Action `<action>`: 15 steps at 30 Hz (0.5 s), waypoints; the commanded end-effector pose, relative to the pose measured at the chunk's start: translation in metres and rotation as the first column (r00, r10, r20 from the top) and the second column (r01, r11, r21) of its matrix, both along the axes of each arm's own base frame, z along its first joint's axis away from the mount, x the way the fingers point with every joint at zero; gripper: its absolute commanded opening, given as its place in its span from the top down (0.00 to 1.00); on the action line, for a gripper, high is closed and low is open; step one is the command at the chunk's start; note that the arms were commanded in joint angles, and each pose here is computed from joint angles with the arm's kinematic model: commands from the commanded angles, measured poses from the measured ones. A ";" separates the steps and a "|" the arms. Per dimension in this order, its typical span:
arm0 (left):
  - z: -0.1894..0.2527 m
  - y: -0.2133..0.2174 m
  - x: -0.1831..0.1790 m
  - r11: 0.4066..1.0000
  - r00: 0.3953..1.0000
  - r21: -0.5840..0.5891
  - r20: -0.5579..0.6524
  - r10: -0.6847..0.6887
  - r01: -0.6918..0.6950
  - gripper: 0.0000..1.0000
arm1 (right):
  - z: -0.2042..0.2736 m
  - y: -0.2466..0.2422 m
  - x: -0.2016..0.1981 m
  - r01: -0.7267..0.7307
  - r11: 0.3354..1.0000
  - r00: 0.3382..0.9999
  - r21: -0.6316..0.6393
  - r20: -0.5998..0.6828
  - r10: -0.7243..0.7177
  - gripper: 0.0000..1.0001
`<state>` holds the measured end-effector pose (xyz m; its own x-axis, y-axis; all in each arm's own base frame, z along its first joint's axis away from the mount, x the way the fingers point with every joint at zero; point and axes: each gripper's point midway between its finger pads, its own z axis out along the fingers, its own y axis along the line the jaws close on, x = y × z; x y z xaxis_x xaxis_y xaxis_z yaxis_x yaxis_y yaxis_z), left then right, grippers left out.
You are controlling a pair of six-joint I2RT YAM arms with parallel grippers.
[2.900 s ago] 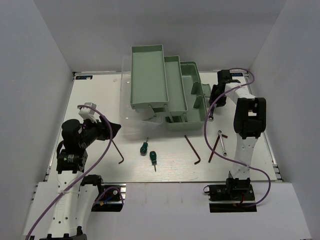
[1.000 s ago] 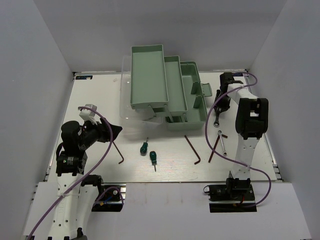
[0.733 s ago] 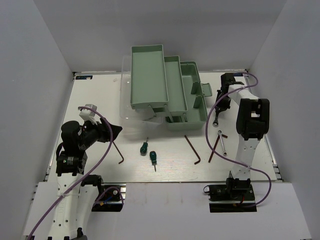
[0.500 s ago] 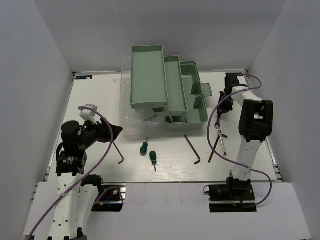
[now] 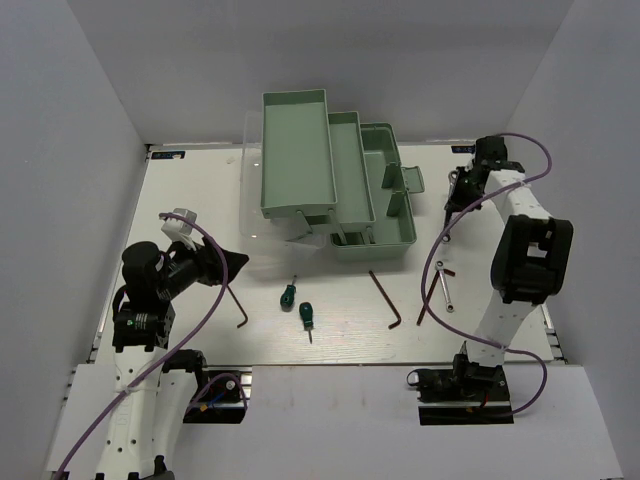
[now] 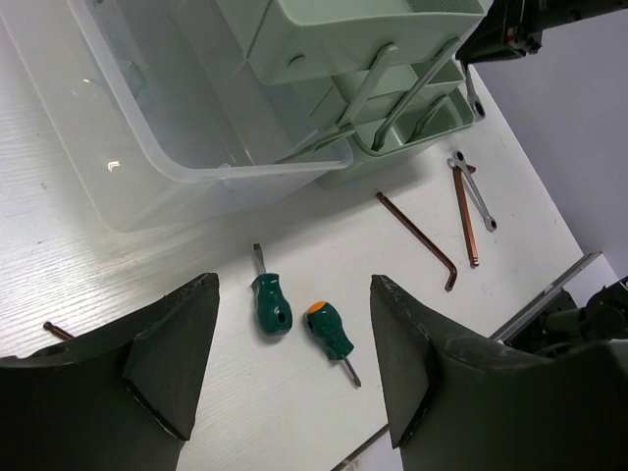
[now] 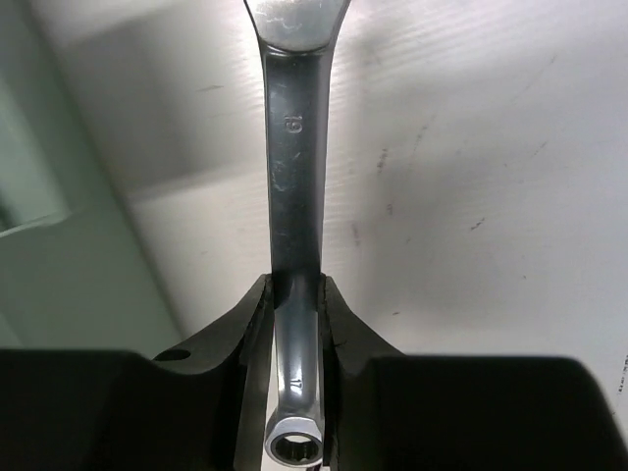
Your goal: Sort the tools into containers
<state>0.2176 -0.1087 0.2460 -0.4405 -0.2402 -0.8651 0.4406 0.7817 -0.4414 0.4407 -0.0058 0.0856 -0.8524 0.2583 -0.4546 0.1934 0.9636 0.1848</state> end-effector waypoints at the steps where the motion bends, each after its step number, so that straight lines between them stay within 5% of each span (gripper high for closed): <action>1: 0.002 -0.006 -0.003 0.999 0.999 -0.012 0.020 -0.039 0.039 0.27 | 0.066 0.015 0.007 -0.070 0.996 0.982 0.048 0.180 0.061 1.00; 8: 0.004 -0.015 -0.006 0.994 0.995 -0.050 0.039 -0.097 0.099 0.27 | 0.153 0.067 0.018 -0.280 0.951 0.897 0.135 0.391 0.208 1.00; 15: 0.008 -0.023 -0.012 0.984 0.987 -0.078 0.049 -0.156 0.159 0.29 | 0.145 0.151 0.032 -0.510 0.848 0.828 0.142 0.349 0.439 1.00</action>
